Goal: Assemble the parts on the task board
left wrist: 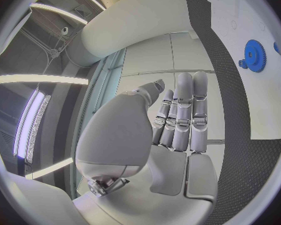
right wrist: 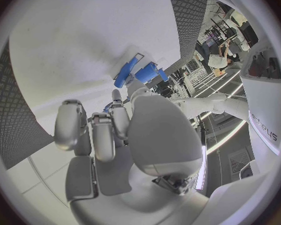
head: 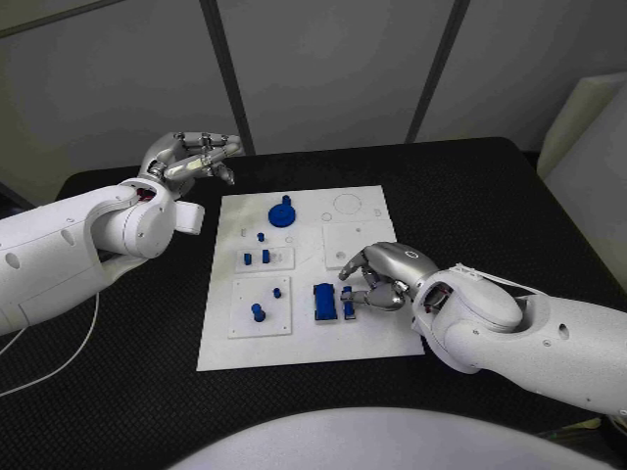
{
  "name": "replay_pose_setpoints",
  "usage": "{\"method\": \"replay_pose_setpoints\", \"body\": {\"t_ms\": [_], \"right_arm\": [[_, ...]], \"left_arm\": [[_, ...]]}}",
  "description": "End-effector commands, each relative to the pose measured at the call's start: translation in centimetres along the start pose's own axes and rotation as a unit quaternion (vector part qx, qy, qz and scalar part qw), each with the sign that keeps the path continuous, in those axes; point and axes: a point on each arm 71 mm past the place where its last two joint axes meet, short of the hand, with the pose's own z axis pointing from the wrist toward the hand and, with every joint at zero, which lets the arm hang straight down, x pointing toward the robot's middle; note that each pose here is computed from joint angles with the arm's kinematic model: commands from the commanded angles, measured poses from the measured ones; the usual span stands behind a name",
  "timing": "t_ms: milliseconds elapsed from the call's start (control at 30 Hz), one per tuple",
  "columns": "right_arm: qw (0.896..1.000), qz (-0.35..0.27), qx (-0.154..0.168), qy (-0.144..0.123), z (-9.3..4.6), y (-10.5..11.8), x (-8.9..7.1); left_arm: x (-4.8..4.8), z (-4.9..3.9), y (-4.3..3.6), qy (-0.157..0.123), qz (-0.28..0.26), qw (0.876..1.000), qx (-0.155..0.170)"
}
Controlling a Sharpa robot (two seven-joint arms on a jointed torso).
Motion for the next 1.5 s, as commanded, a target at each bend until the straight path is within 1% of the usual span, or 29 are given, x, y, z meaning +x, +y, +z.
{"method": "replay_pose_setpoints", "body": {"t_ms": [33,267,400,533,900,1500], "right_arm": [[1.000,-0.009,-0.006,-0.010,0.05,-0.21,-0.09],[1.000,-0.009,-0.009,0.003,0.05,-0.33,0.10],[1.000,-0.005,-0.011,0.005,-0.02,-0.23,0.11],[1.000,0.001,-0.012,0.002,-0.10,-0.14,0.06],[1.000,0.013,-0.013,-0.018,-0.37,-0.06,-0.29],[0.999,0.018,-0.016,-0.025,-0.69,0.05,-0.46]], "left_arm": [[0.12,0.07,-0.10,0.005,-0.003,1.000,0.001],[0.09,0.08,-0.07,0.004,-0.003,1.000,0.000],[0.08,0.09,-0.06,0.004,-0.003,1.000,0.000],[0.11,0.10,-0.04,0.005,-0.003,1.000,0.000],[0.09,0.11,0.01,0.005,-0.003,1.000,-0.001],[0.12,0.09,0.17,0.005,-0.004,1.000,-0.005]]}}
